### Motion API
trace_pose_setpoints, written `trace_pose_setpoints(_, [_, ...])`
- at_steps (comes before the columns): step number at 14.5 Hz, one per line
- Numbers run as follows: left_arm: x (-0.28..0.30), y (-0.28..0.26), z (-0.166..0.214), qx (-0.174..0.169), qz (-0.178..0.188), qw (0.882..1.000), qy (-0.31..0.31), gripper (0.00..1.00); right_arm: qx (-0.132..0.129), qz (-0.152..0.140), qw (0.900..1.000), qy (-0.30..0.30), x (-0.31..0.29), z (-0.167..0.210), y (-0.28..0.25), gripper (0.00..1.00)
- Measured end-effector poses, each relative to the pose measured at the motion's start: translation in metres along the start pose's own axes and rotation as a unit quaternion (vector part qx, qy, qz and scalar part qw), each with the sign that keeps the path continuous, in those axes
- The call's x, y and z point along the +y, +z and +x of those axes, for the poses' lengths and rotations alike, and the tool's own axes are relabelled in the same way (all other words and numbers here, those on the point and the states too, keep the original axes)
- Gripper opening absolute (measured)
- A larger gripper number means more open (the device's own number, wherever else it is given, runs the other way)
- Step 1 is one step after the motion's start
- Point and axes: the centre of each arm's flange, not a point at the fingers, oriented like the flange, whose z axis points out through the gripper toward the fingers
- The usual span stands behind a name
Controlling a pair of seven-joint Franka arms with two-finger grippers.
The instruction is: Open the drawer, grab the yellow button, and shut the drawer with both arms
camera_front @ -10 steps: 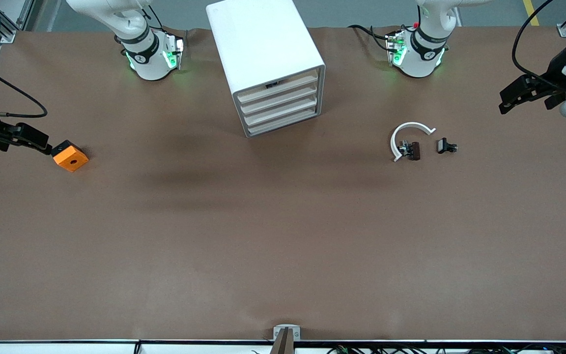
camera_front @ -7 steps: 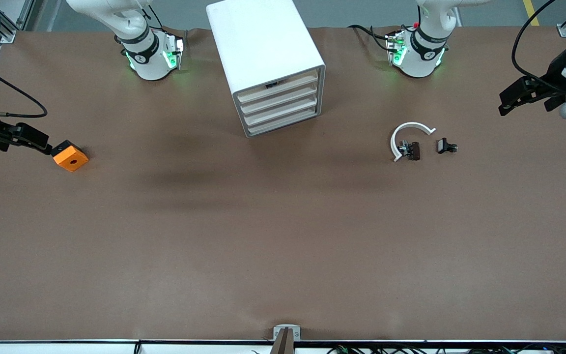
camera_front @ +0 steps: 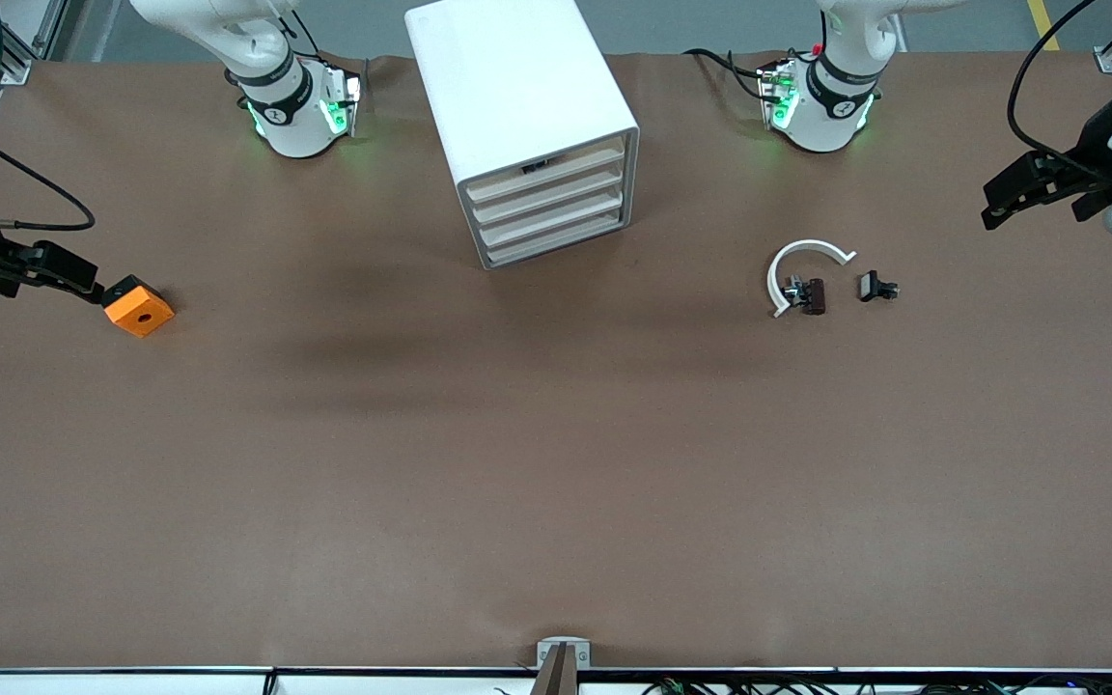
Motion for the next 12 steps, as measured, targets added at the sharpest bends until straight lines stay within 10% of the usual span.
trace_pose_setpoints(12, [0.086,0.119,0.057,-0.100,-0.076,0.988,-0.089,1.00,0.005,0.018,0.997,0.070,-0.073,-0.003,-0.003,1.00])
